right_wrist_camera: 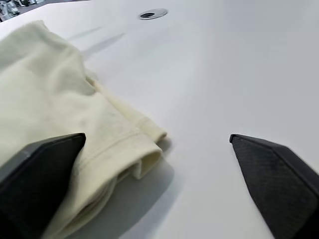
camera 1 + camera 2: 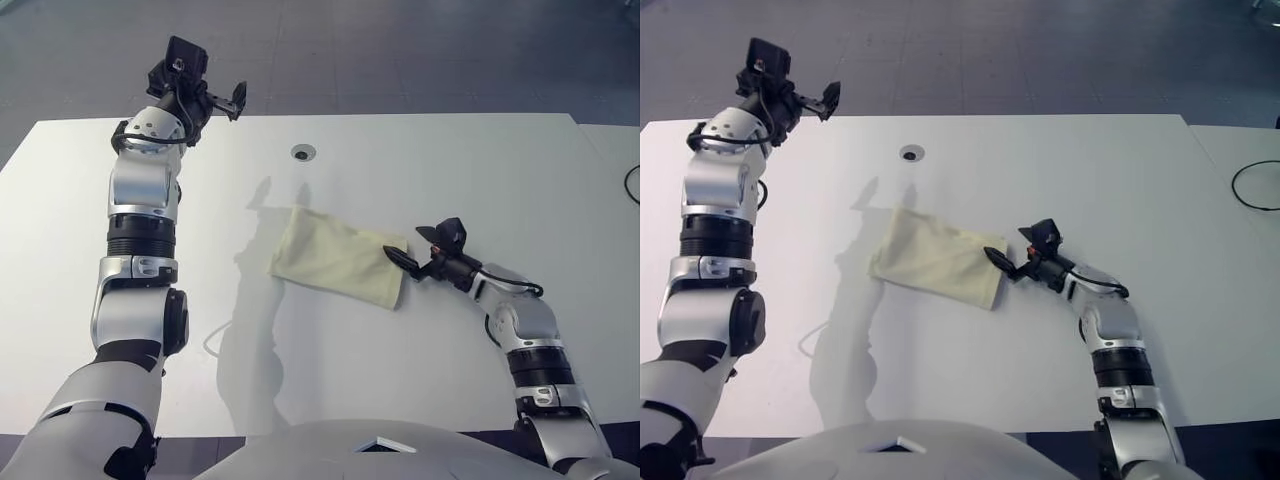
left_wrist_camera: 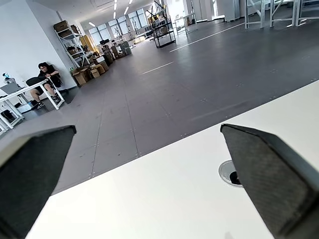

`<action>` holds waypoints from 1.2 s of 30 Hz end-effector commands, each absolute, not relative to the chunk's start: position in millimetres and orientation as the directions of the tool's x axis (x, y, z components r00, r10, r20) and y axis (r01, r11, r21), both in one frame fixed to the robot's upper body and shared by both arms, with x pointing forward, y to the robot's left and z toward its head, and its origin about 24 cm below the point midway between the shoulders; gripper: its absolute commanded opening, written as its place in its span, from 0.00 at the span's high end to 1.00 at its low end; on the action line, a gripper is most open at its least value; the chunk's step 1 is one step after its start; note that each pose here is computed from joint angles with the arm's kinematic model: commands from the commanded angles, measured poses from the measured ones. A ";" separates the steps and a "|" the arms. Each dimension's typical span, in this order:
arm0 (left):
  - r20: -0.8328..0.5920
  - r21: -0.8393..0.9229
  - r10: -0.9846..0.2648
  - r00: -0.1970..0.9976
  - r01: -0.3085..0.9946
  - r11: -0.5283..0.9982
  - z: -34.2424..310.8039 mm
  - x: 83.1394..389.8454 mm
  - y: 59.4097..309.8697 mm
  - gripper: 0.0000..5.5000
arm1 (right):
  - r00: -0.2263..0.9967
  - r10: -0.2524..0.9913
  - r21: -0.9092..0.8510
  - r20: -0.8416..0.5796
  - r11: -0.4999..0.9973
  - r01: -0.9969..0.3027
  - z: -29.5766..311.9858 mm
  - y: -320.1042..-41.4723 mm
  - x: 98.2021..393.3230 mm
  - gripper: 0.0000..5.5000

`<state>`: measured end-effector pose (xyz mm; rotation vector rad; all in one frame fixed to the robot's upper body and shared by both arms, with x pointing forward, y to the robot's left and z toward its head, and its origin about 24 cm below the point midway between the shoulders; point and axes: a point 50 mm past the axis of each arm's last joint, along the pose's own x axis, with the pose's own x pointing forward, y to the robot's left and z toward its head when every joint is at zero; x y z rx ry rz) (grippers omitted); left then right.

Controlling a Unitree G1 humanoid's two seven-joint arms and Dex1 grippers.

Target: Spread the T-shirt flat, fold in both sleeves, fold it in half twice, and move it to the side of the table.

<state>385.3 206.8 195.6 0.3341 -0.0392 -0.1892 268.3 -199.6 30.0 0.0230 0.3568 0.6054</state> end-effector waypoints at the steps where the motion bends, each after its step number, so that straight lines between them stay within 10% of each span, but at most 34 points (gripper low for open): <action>1: 0.005 0.329 -0.164 0.986 0.153 0.932 194.0 381.3 212.7 0.02 | 0.797 0.564 0.018 -0.218 0.819 -0.574 74.6 -194.8 294.6 0.02; 6: 0.016 0.324 -0.164 0.986 0.150 0.934 195.4 380.5 210.4 0.02 | 0.783 0.609 -0.064 -0.124 0.783 -0.619 128.9 -164.2 325.9 0.02; 12: 0.010 0.316 -0.177 0.984 0.165 0.934 190.8 379.1 206.1 0.02 | 0.446 0.866 0.142 -0.225 0.482 -0.865 64.5 -135.8 297.5 0.02; 28: -0.019 0.316 -0.209 0.978 0.204 0.927 185.6 383.9 196.0 0.02 | 0.364 0.905 -0.074 -0.221 0.356 -0.932 33.0 -131.1 275.3 0.02; 36: -0.015 0.318 -0.208 0.978 0.202 0.926 186.5 382.4 194.5 0.02 | 0.393 0.750 0.283 -0.532 0.595 -0.753 -52.7 -193.8 235.1 0.02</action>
